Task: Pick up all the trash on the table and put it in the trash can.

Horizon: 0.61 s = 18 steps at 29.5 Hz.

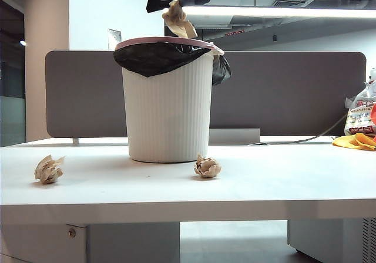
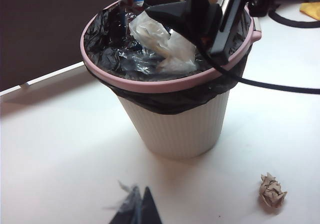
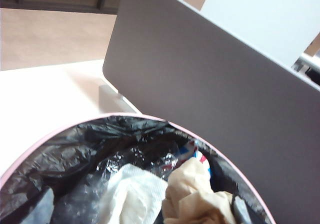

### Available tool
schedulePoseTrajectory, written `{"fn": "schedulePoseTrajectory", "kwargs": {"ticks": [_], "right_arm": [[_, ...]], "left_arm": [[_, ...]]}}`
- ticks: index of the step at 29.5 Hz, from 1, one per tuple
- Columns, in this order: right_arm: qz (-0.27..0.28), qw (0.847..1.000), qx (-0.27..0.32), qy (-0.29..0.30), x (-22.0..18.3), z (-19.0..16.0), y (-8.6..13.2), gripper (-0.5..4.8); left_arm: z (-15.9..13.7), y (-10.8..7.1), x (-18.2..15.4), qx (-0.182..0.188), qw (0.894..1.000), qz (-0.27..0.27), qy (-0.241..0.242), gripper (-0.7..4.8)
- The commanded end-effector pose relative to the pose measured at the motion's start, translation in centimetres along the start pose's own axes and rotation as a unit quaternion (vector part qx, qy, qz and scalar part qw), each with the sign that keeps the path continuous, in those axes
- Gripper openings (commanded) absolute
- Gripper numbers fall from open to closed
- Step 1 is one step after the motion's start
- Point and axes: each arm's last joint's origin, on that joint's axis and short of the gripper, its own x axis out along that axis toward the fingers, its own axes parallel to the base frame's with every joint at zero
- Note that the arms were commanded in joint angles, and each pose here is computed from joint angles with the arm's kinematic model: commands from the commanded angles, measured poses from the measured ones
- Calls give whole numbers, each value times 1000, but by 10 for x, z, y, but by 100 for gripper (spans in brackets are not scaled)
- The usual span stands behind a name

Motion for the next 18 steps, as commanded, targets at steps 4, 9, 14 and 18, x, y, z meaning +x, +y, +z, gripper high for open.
{"fn": "schedulePoseTrajectory", "kwargs": {"ticks": [4,9,14,18], "right_arm": [[-27,999,11,-45,-22,31,-7,469],[-28,998,61,-17,-29,33,-7,433],[-5,994,88,66,-19,8,-2,416],[6,987,103,124,-8,-18,0,416]], "left_arm": [[2,1,-2,-2,1000,2,-8,-6],[2,1,-2,-2,1000,1,-7,-6],[2,1,-2,-2,1000,1,-6,-6],[2,1,-2,-2,1000,1,-5,-6]]}}
